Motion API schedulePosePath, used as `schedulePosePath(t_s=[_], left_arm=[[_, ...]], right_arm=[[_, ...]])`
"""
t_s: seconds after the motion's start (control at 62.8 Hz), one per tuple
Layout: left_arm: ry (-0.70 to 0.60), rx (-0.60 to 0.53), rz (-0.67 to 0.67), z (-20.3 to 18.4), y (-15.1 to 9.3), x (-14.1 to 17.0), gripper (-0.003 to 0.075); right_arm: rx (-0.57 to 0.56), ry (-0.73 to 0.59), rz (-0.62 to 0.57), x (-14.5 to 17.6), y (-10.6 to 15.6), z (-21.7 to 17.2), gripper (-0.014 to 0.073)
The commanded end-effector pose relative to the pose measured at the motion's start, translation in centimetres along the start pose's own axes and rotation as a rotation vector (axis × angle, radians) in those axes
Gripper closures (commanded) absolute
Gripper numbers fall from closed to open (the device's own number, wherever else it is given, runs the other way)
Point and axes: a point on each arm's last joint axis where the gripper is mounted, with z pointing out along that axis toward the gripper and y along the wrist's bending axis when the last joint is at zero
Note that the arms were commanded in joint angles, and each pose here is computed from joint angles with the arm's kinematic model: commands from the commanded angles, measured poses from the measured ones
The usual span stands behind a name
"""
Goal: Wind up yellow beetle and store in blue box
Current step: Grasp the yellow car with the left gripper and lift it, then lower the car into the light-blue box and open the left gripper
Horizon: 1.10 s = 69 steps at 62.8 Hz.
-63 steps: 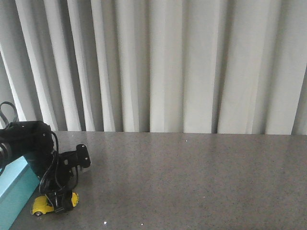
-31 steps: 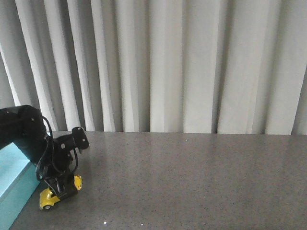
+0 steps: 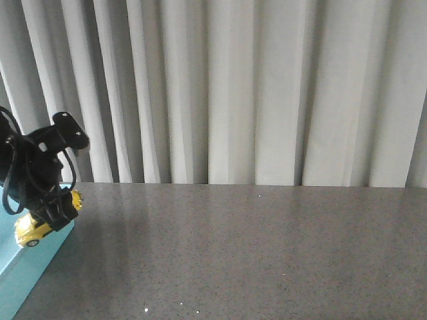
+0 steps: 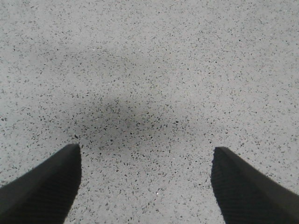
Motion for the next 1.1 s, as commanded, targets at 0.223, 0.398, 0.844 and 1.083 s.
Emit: schedulePosePath(t_s=[0.223,0.398,0.844,1.083], left_arm=[[-0.086,-0.252,-0.429,-4.5,6.2,4.1,0.0492],[-0.066,-0.306,-0.583,-3.2,9.3,7.0,0.0492],[0.036,-0.205,-0.739,5.7,12.0,10.1,0.0492],[0.078,-0.181,-0.746,9.0,12.3,10.9,0.0476]], right_arm=[[0.007,-0.081,-0.004,-1.0,-0.1,-0.7,0.0032],[0.007,-0.08,-0.004,-1.0,-0.1,-0.7,0.0032],[0.007,-0.081,-0.004,-1.0,-0.1,-0.7,0.0032],[0.007,-0.081,-0.004,-1.0,-0.1,-0.7,0.0032]])
